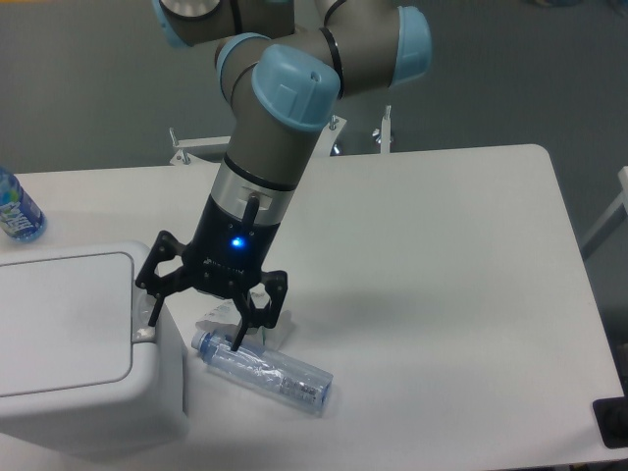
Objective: Open the trash can
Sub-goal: 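Push the gripper fingers against the lid edge to flip it open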
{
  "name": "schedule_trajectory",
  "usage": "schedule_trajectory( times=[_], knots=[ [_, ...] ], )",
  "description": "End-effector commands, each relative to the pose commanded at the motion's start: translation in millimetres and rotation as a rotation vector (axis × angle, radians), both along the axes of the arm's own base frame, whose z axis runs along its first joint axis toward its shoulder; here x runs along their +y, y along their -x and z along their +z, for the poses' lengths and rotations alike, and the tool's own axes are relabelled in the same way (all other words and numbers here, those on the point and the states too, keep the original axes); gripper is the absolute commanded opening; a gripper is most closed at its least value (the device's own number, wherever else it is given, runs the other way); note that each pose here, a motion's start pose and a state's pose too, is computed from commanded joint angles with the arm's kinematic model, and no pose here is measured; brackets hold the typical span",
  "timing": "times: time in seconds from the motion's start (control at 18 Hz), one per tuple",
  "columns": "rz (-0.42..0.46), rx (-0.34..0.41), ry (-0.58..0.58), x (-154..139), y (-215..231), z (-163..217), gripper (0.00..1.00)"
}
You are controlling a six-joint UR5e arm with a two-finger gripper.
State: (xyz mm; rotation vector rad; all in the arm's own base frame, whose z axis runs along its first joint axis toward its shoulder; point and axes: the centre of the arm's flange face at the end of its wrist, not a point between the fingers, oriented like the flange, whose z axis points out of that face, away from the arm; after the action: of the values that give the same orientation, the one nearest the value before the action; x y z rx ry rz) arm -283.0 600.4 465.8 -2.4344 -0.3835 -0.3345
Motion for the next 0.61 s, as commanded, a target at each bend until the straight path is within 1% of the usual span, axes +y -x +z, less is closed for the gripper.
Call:
schedule_trajectory(
  times=[0.61],
  knots=[
    [-0.009,-0.008,0.011,2.0,-5.9,-6.7,1.00]
  ],
)
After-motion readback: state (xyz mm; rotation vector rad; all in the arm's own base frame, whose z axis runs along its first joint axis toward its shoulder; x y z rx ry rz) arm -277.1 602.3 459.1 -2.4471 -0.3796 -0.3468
